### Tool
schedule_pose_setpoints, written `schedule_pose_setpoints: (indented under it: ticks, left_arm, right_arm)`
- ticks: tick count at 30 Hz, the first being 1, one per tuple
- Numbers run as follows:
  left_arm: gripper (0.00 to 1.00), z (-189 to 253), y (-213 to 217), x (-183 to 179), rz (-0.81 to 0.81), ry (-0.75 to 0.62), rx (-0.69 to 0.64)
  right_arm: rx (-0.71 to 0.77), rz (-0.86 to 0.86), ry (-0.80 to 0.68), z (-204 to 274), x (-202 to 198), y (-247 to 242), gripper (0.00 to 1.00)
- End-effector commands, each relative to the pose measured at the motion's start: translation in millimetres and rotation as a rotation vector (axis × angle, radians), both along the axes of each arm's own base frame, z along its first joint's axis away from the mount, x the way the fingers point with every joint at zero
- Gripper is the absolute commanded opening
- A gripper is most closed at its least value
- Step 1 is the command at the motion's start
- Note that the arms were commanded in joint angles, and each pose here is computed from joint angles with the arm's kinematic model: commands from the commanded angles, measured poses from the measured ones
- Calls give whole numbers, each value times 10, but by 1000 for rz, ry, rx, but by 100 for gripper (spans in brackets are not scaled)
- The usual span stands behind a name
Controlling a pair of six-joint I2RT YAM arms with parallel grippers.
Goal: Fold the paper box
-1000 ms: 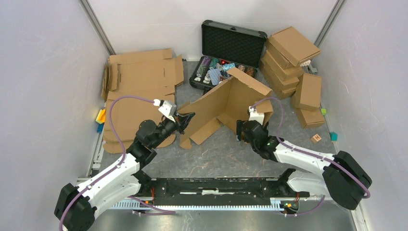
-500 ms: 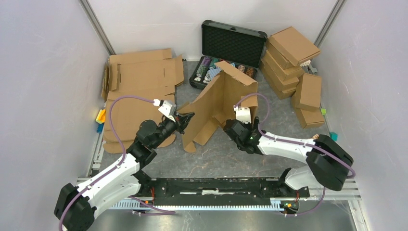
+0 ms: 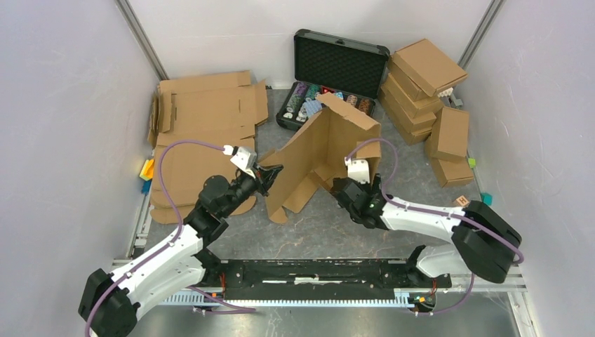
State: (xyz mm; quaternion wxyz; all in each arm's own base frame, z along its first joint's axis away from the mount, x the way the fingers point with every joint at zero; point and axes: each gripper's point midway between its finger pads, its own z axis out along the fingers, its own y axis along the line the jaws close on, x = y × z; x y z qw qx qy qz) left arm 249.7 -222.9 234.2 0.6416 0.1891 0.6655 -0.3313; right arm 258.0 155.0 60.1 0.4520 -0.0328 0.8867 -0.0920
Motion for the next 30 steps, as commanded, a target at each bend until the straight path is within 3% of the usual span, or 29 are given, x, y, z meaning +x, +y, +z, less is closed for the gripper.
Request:
schedule_pose_setpoints:
  ticks: [1, 5, 19, 30]
  left_arm:
    - [2, -78, 9, -56, 11, 89, -4]
    - [2, -74, 96, -55, 52, 90, -19]
    - [2, -69, 228, 11, 149, 125, -40]
    - [2, -59, 187, 66, 167, 116, -6]
  right_arm:
    - [153, 165, -2, -77, -42, 124, 98]
    - [242, 204, -41, -42, 50, -14, 98]
    - [181, 246, -283, 488, 255, -245, 98]
    - [132, 203, -347, 648, 232, -432, 98]
